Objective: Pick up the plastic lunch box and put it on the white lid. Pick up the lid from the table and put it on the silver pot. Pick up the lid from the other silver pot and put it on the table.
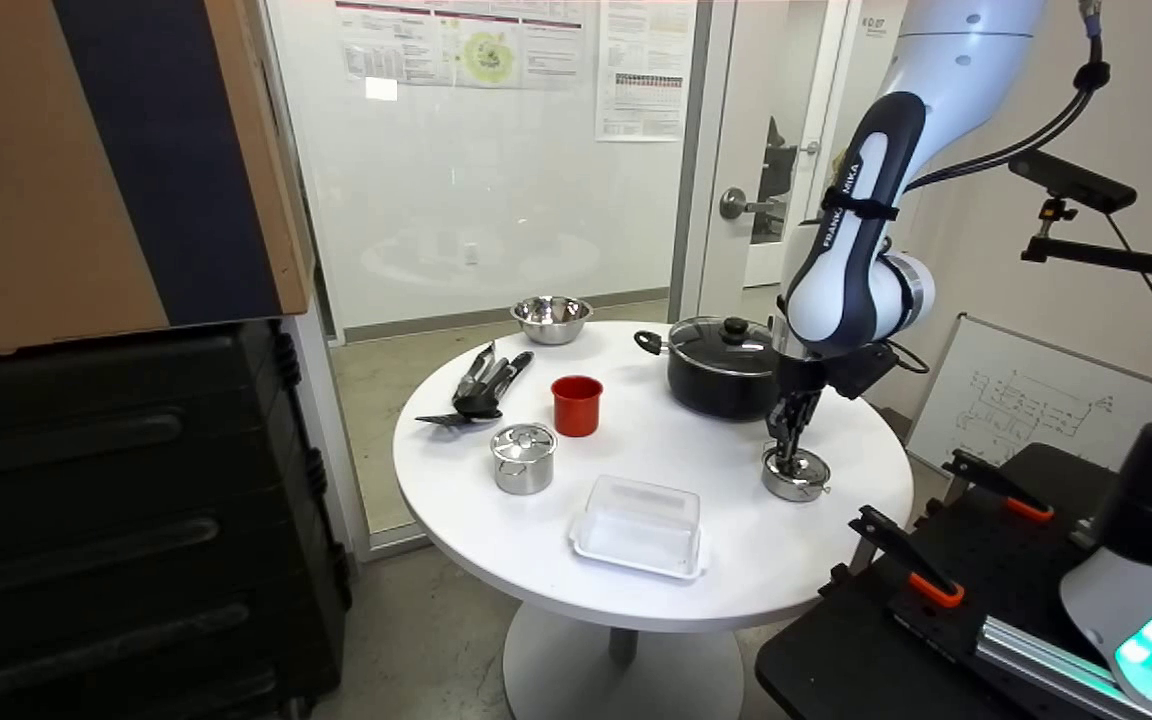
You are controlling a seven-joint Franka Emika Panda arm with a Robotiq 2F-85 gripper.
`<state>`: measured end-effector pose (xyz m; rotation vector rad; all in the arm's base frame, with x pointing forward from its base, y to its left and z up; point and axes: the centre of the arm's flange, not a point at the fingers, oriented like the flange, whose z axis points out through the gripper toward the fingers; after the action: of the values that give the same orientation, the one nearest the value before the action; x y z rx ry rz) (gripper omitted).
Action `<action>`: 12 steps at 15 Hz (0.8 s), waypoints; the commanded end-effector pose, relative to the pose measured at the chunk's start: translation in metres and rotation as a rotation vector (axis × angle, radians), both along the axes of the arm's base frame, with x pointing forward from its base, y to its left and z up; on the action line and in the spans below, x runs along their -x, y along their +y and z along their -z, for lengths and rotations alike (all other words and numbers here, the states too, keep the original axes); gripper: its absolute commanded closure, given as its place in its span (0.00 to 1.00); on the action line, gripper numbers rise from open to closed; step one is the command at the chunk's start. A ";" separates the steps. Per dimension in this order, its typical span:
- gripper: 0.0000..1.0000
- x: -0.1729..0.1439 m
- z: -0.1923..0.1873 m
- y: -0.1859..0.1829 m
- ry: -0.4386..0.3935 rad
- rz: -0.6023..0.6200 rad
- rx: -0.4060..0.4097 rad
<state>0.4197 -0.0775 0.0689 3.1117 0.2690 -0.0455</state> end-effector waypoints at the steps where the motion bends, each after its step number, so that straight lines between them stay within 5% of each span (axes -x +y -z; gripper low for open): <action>1: 0.45 0.002 0.001 -0.001 0.011 0.026 0.001; 7: 0.06 0.014 0.002 -0.005 0.022 0.027 -0.007; 8: 0.35 0.014 0.002 -0.005 0.021 0.032 -0.010; 12: 0.55 0.012 0.001 -0.006 0.016 0.038 -0.016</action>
<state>0.4091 -0.0836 0.0654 3.1209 0.2356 -0.0736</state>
